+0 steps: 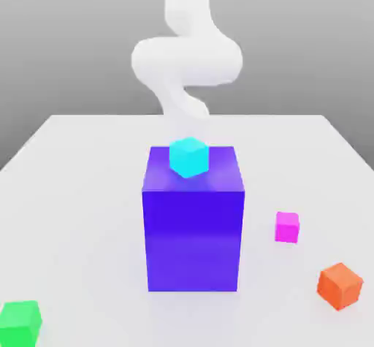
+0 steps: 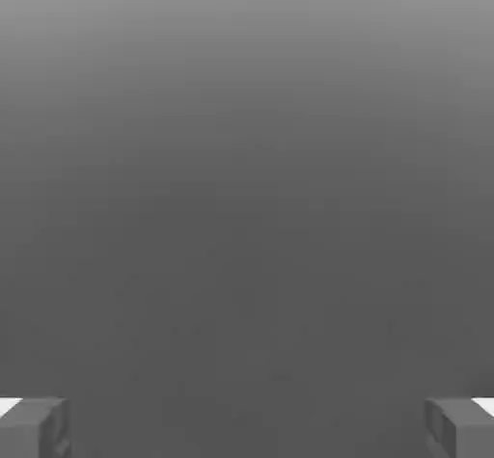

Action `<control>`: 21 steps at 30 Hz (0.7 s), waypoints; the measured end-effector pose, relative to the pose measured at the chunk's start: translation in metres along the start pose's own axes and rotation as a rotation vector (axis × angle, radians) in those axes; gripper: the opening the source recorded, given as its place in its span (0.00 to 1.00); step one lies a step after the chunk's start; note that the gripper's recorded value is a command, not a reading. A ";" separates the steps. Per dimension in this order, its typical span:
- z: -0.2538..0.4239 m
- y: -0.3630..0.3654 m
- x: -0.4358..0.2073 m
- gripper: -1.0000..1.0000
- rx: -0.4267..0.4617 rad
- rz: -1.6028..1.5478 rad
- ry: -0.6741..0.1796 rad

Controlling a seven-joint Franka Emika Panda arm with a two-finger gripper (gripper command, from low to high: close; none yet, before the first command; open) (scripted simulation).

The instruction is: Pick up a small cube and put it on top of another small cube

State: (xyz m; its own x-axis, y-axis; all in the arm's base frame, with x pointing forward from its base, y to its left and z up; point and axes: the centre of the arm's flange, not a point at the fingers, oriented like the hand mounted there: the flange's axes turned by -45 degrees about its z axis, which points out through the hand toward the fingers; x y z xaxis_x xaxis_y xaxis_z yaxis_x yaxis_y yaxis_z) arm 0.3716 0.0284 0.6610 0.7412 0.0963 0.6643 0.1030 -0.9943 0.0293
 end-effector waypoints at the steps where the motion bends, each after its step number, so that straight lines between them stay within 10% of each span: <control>1: 0.025 -0.014 -0.008 0.50 0.025 -0.054 -0.034; 21: 0.271 -0.223 -0.416 0.50 0.479 -1.210 -0.599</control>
State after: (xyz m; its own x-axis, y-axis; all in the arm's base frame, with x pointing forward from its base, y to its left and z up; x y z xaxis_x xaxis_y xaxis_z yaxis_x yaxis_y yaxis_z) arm 0.2202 0.2228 0.1752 0.1883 0.9821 0.0003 0.9821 -0.1883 0.0090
